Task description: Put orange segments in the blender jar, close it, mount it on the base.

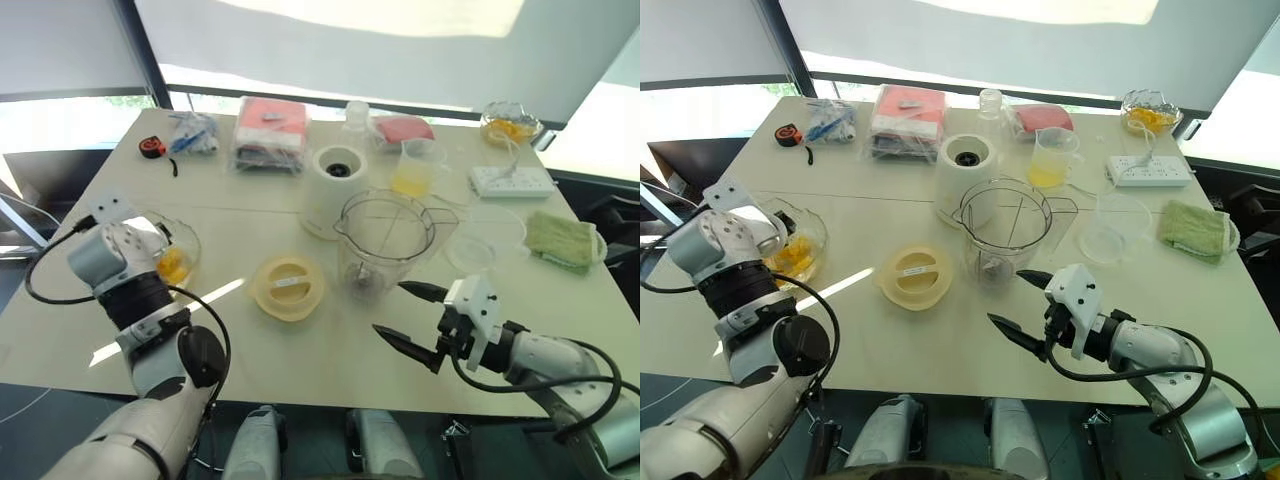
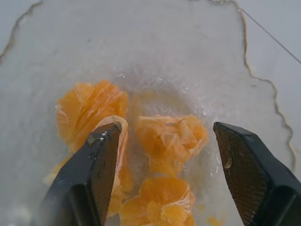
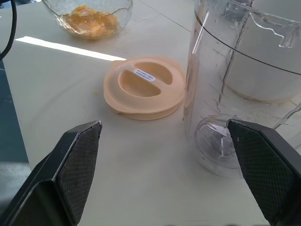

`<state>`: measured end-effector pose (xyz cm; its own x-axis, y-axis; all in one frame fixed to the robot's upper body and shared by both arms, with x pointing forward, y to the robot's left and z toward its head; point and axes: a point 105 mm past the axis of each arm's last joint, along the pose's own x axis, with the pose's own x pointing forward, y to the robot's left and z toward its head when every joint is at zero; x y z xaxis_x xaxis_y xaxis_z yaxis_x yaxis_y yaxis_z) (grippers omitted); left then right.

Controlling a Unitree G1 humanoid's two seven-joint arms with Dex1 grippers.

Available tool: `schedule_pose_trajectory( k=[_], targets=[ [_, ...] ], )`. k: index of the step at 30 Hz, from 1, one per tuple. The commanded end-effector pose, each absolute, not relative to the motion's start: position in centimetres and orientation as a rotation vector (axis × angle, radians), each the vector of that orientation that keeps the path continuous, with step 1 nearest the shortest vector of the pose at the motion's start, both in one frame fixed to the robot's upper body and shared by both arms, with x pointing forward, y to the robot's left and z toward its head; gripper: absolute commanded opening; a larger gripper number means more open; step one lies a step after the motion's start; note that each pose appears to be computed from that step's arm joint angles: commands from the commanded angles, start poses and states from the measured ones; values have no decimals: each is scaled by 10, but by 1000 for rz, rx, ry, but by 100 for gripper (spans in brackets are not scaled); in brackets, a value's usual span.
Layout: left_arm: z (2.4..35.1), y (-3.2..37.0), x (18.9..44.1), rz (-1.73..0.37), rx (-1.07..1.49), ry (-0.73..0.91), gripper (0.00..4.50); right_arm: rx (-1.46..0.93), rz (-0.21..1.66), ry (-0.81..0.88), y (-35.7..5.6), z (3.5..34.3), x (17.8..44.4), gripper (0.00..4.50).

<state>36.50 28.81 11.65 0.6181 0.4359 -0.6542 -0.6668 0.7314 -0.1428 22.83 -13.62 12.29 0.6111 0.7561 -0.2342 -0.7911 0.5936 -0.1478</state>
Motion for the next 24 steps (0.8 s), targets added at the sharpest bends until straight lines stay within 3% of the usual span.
schedule_pose_trajectory(
  k=[1,20,24],
  targets=[
    [123,292,373,643,-395,588,300,-257,896,118,-137,128,227,450],
    [85,283,396,608,-431,655,300,-261,874,116,-138,127,225,450],
    [83,282,395,615,-424,663,185,-264,870,113,-138,127,226,450]
  ],
)
